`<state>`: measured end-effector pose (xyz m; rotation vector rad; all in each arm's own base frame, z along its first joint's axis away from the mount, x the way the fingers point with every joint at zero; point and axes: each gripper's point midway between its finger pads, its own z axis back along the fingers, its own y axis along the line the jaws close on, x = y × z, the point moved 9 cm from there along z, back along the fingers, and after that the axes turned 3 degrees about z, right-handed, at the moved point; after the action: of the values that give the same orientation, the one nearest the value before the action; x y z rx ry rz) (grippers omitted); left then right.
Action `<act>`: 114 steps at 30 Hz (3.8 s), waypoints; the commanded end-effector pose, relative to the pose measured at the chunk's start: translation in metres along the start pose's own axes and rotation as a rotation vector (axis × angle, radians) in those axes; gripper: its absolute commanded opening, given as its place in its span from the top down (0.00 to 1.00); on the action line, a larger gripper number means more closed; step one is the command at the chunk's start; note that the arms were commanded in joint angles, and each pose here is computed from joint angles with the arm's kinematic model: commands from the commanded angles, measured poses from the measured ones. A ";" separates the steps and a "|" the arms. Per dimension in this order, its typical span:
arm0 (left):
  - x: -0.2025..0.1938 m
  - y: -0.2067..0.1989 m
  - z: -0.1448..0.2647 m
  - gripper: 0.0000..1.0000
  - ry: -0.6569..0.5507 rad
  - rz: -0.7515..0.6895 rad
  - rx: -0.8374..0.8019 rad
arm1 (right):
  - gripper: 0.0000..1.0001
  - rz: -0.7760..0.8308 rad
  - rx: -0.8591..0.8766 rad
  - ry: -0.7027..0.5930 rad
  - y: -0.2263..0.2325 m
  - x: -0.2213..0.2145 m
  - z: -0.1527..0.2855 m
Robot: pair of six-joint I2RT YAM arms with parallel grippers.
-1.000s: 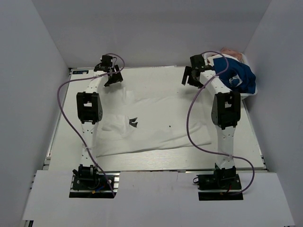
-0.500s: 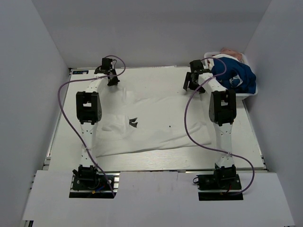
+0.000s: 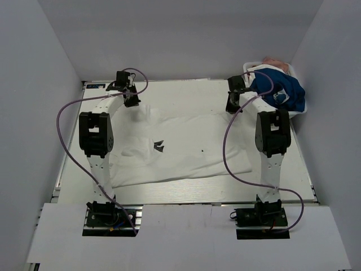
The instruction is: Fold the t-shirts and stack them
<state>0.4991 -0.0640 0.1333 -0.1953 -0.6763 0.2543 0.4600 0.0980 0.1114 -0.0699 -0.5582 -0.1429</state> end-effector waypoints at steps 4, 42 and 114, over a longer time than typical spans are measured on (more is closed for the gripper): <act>0.008 -0.017 0.069 1.00 -0.129 -0.029 -0.078 | 1.00 0.026 0.112 -0.236 0.005 0.025 0.055; -0.008 0.005 -0.038 1.00 0.108 -0.099 0.248 | 1.00 0.048 0.056 -0.242 -0.005 0.009 0.063; -0.181 0.015 0.082 0.00 0.352 0.284 0.340 | 0.10 0.009 0.417 -0.020 -0.019 -0.160 0.097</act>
<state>0.2729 -0.0891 0.1018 0.0252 -0.1930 0.6111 0.2745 0.0966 0.1068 0.2424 -0.5987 -0.0517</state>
